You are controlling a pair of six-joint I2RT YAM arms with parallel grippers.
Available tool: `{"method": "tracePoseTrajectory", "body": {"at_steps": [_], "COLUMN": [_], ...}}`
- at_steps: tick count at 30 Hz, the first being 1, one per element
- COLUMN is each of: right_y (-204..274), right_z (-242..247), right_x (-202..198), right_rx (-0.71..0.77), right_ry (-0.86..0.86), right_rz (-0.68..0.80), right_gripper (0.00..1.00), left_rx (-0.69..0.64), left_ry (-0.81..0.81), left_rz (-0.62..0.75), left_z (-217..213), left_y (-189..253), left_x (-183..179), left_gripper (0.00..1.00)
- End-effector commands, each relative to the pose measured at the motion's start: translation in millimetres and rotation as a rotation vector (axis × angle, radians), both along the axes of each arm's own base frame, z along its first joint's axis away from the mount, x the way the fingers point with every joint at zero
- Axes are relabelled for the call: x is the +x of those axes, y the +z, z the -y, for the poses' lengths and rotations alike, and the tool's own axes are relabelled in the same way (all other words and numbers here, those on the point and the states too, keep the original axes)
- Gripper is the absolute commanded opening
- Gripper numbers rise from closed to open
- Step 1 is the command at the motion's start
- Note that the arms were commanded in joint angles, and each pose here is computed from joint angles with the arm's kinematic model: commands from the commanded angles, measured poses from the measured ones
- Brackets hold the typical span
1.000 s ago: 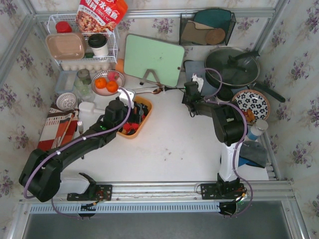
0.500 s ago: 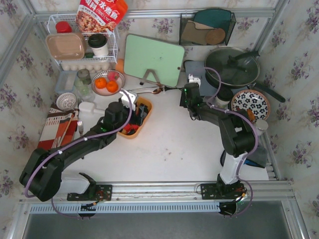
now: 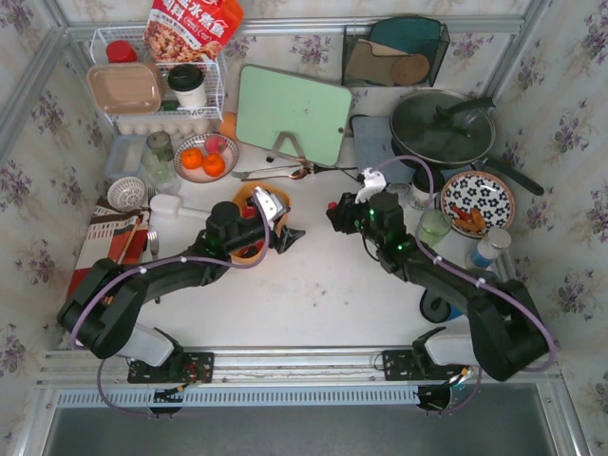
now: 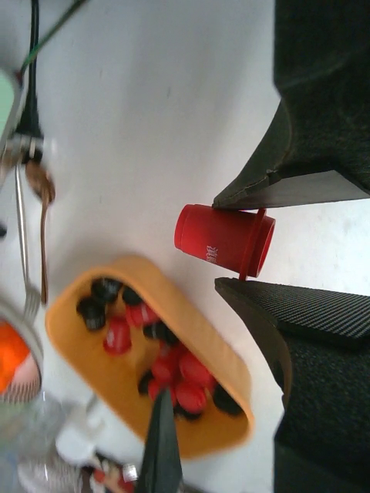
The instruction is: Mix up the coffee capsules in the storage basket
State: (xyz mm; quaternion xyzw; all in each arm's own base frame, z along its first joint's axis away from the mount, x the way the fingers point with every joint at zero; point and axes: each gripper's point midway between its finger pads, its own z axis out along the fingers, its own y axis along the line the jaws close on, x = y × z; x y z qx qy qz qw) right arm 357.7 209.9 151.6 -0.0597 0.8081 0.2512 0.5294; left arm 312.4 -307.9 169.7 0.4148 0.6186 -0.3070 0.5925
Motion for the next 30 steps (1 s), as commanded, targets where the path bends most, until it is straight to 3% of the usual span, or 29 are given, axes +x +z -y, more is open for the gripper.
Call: {"method": "tracePoseTrajectory", "body": {"at_steps": [1,8,18,23,28,30], "right_y": [45,69,78,78,75,72], "right_z": [-26,-45,-53,-55,-54,-55], "right_x": [-24,-60,-79,-84,-83,-83], "right_rx": [0.145,0.244,0.288,0.303,0.295,0.283], "right_ry": [0.12,0.224,0.279,0.291,0.288,0.29], "right_rz": [0.109,0.153,0.161,0.148,0.139,0.13], "right_gripper": [0.41,0.4,0.4,0.4,0.47,0.53], "left_rx": [-0.054,-0.042,-0.032,-0.029,-0.046,-0.035], "left_ry": [-0.17,-0.205,-0.155,-0.173,-0.148,-0.122], "left_rz": [0.211,0.268,0.26,0.277,0.303,0.289], "left_z": [28,50,56,58,55,52], "left_y": [33,41,46,47,50,46], "left_x": [-21,-31,-24,-28,-29,-27], "left_gripper": [0.78,0.81,0.8,0.69,0.41,0.37]}}
